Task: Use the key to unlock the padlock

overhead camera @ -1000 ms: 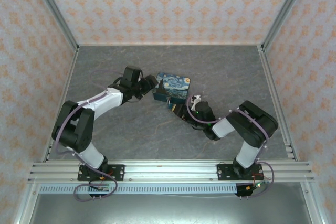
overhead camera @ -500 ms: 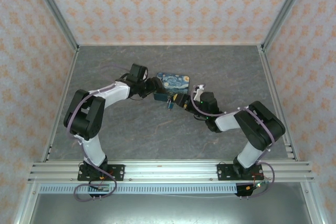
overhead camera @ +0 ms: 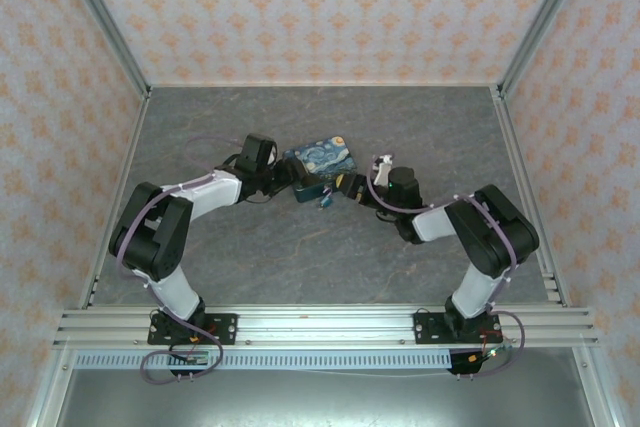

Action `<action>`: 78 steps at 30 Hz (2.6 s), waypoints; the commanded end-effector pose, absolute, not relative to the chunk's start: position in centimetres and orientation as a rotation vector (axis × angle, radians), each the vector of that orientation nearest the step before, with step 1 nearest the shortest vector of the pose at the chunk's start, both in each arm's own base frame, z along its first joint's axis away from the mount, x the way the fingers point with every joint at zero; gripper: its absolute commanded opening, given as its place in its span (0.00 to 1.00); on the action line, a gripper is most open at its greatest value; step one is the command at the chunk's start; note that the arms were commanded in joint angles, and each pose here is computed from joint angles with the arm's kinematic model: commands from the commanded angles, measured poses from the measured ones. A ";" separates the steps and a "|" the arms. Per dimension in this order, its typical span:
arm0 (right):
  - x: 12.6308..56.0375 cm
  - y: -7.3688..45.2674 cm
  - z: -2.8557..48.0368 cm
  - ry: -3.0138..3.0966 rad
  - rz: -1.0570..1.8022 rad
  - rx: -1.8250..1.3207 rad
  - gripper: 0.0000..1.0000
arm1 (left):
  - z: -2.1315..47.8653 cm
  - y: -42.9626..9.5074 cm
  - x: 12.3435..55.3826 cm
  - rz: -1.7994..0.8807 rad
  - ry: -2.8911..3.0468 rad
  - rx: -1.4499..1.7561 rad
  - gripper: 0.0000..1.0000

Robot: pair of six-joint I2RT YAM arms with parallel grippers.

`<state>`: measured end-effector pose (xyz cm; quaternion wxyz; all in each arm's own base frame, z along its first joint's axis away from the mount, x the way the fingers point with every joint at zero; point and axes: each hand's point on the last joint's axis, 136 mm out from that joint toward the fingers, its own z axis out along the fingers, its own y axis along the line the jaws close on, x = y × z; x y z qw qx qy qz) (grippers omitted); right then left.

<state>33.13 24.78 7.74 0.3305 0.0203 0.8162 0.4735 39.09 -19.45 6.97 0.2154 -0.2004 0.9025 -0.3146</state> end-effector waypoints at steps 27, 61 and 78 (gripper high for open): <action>33.8 31.0 7.0 2.067 1.420 -0.119 0.52 | 2.9 -18.6 35.8 -0.735 2.641 -0.656 0.62; 34.0 29.5 5.4 2.142 1.305 -0.065 0.35 | 3.1 -18.4 35.7 -0.724 2.642 -0.657 0.62; 34.4 29.5 4.9 2.140 1.325 -0.041 0.11 | 3.0 -18.4 35.7 -0.719 2.646 -0.658 0.62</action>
